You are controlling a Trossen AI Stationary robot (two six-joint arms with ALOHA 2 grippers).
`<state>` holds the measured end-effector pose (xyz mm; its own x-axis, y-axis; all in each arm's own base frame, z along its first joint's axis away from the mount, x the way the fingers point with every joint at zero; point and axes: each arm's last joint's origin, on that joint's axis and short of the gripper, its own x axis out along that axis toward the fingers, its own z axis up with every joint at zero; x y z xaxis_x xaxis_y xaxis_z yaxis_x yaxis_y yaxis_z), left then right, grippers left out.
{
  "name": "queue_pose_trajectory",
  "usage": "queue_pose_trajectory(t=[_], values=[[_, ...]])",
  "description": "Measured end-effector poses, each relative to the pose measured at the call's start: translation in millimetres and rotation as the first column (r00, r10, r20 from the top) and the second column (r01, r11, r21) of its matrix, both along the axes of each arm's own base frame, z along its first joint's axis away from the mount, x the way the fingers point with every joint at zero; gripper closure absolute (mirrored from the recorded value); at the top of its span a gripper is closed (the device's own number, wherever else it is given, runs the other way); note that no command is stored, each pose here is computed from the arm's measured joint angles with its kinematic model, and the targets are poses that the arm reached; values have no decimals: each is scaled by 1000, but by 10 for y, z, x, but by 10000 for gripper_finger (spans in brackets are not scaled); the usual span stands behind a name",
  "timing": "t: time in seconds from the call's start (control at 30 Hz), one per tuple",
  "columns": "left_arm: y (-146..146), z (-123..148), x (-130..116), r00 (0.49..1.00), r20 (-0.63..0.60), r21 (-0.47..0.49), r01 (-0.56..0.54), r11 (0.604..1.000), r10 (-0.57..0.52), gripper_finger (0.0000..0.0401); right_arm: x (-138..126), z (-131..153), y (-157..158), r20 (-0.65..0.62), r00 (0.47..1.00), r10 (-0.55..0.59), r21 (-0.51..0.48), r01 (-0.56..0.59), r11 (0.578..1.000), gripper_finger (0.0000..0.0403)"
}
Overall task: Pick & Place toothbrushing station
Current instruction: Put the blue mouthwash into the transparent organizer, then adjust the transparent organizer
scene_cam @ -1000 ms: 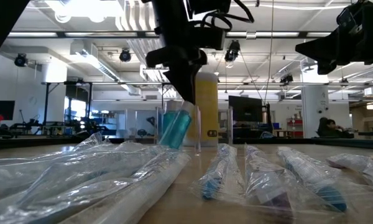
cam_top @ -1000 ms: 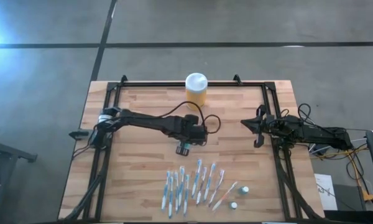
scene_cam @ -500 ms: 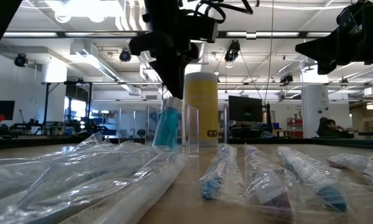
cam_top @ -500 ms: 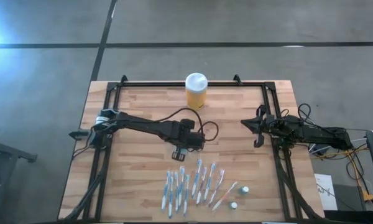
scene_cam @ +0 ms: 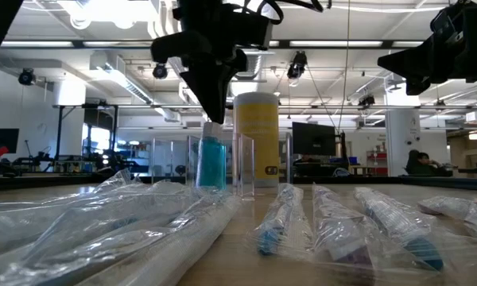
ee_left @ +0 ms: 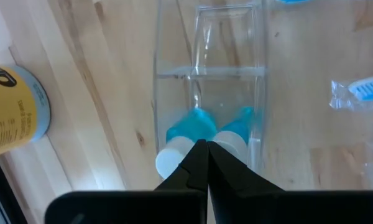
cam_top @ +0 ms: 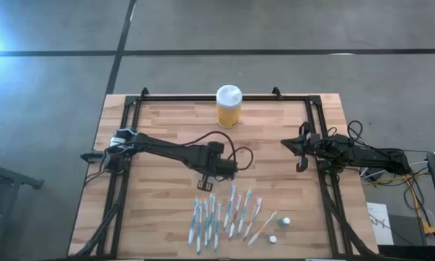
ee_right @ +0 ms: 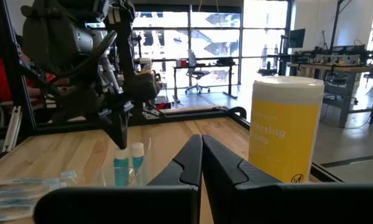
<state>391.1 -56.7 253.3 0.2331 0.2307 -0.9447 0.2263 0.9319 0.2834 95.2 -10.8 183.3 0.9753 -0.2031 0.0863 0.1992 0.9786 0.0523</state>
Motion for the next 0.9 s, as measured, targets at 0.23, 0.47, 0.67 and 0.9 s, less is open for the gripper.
queue_pose_trajectory(t=[0.23, 0.47, 0.67, 0.9], values=[[-33, 2, -32, 1000, -20, 17, -9, 1000, 10, 397, 0, 0, 0, 0, 1000, 1, 0, -1, 1000, 394], [-24, 3, -52, 999, -33, 48, -23, 999, 25, 396, 0, 0, 0, 0, 1000, 1, 0, -1, 1000, 394], [-16, 2, -67, 999, -46, 70, -24, 997, 28, 399, 0, 0, 0, 0, 1000, 1, 0, -1, 1000, 394], [-13, 10, -62, 999, -37, 84, -20, 996, 23, 397, 0, 0, 0, 0, 1000, 1, 0, -1, 1000, 394]])
